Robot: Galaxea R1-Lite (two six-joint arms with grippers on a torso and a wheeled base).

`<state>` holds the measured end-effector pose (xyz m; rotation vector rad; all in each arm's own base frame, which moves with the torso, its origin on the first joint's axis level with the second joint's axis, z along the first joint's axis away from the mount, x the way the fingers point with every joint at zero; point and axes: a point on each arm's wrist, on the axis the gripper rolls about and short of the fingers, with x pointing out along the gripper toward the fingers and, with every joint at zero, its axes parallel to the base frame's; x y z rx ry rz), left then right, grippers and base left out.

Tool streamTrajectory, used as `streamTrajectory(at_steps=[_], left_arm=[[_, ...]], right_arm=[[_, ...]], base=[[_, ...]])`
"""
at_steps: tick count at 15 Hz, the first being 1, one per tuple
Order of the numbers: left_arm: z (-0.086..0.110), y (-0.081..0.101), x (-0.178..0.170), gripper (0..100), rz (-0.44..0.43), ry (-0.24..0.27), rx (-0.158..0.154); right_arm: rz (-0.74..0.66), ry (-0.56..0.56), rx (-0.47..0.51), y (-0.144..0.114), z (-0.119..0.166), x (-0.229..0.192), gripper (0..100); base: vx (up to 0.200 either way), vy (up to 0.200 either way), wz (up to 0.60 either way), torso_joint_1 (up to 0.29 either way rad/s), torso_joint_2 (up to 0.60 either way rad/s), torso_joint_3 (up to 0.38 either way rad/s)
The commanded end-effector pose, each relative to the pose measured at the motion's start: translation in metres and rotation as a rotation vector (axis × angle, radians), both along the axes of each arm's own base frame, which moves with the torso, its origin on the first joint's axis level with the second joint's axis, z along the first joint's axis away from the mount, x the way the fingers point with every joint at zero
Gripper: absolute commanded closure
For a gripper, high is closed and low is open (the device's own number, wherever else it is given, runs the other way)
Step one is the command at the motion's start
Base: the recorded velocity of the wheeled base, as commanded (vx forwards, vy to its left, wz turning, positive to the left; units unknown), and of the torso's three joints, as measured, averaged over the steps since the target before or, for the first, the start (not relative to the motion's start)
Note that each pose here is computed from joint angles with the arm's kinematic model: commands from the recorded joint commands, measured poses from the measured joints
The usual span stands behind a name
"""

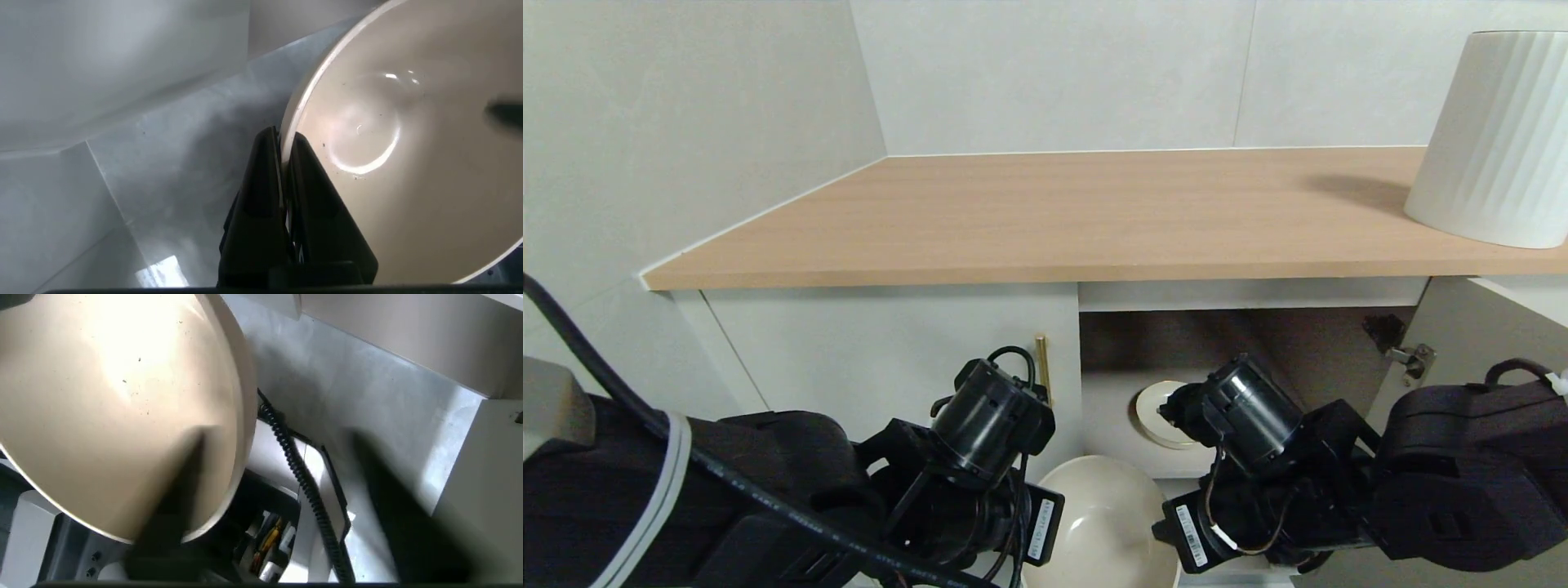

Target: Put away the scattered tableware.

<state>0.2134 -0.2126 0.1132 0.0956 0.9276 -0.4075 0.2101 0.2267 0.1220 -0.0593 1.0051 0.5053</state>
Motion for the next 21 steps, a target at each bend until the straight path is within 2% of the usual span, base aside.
streamTrajectory(at_steps=[1,8,9,11,12,13,15,16,17,21], left_arm=[[-0.001,0.0,0.0,100,0.001,0.003,0.004],[0.001,0.001,-0.001,100,0.001,-0.001,-0.001],[0.001,0.001,-0.001,0,0.001,-0.001,-0.001],[0.003,0.001,-0.001,0,0.008,-0.007,-0.014],[0.005,0.0,0.0,0,0.016,-0.012,-0.029],[0.011,0.0,0.0,0,0.019,-0.036,-0.059],[0.016,0.001,-0.001,0,0.019,-0.061,-0.085],[0.023,0.002,-0.002,0,0.019,-0.084,-0.11],[0.026,0.003,-0.003,0,0.018,-0.092,-0.12],[0.027,0.003,-0.003,0,0.03,-0.09,-0.131]], right_arm=[[0.001,0.006,-0.008,0.0,-0.002,0.0,100],[0.002,0.011,-0.016,0.0,-0.005,0.0,100],[0.0,0.014,-0.019,0.001,-0.006,0.0,100],[0.0,0.018,-0.024,0.001,-0.008,0.001,100],[0.0,0.019,-0.025,0.002,-0.009,0.001,100],[0.0,0.024,-0.029,0.002,-0.011,0.002,100],[-0.013,0.023,-0.053,0.003,-0.016,0.003,100],[-0.055,-0.004,-0.103,0.004,-0.027,0.009,100],[-0.09,-0.028,-0.118,0.002,-0.041,0.016,100],[-0.218,-0.164,0.006,-0.011,-0.079,0.053,100]], base=[[0.0,0.0,0.0,0.0,0.0,0.0],[0.0,0.0,0.0,0.0,0.0,0.0],[0.0,0.0,0.0,0.0,0.0,0.0],[0.0,0.0,0.0,0.0,0.0,0.0],[0.0,0.0,0.0,0.0,0.0,0.0],[0.0,0.0,0.0,0.0,0.0,0.0],[0.0,0.0,0.0,0.0,0.0,0.0],[0.0,0.0,0.0,0.0,0.0,0.0],[0.0,0.0,0.0,0.0,0.0,0.0],[0.0,0.0,0.0,0.0,0.0,0.0]])
